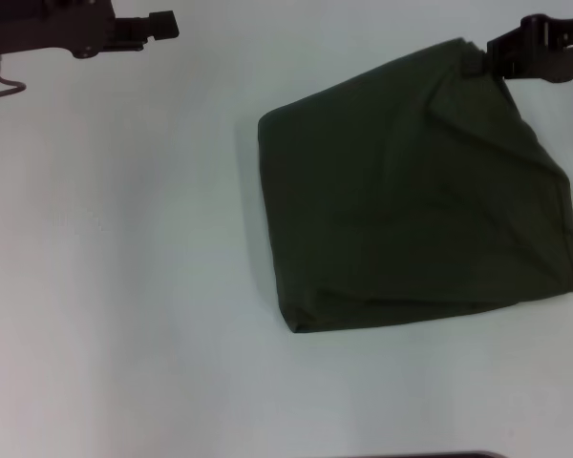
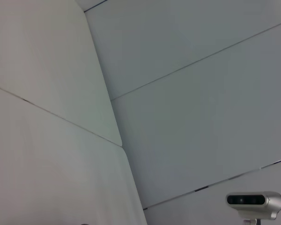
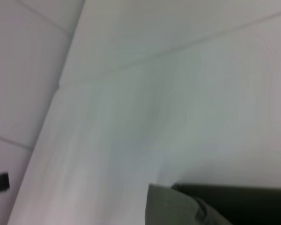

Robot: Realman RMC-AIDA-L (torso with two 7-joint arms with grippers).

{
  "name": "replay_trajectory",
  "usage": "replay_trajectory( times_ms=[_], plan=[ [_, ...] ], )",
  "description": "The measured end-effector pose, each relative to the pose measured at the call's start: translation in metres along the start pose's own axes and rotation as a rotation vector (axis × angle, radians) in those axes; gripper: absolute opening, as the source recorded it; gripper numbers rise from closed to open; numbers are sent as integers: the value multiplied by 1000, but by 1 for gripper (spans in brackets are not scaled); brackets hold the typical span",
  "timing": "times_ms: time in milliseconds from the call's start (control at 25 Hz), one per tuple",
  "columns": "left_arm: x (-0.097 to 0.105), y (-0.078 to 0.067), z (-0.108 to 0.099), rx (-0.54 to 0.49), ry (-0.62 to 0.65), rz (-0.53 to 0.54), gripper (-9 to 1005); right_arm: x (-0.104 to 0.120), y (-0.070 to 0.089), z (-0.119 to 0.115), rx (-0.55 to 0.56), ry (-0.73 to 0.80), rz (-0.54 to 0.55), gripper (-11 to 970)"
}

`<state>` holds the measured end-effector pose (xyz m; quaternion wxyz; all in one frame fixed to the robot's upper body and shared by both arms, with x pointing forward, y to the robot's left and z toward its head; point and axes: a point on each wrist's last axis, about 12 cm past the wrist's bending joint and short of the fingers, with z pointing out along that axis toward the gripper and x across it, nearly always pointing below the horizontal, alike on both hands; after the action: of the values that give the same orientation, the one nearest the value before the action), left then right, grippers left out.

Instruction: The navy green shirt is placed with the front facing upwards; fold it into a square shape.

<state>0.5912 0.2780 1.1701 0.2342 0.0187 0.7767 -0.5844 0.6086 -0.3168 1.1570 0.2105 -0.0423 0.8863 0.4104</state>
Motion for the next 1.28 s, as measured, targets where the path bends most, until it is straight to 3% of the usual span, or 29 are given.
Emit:
replay_trajectory(
  times_ms=[440, 640, 880, 920, 1120, 1280],
  plan=[
    [2, 3, -3, -6, -10, -11, 874, 1, 2, 39, 71, 27, -72, 109],
    [4, 5, -4, -7, -17, -16, 875, -1, -1, 36, 90, 14, -47, 117],
    [4, 5, -4, -7, -18, -16, 874, -8, -16, 19, 159, -76, -23, 126],
    [4, 5, -4, -7, -19, -17, 874, -10, -17, 18, 170, -91, -28, 344],
    [5, 6, -4, -8, -19, -19, 875, -23, -17, 8, 193, -135, -48, 391],
    [6, 7, -5, -8, -21, -23, 874, -18, -7, 6, 119, -60, -51, 428]
  ],
)
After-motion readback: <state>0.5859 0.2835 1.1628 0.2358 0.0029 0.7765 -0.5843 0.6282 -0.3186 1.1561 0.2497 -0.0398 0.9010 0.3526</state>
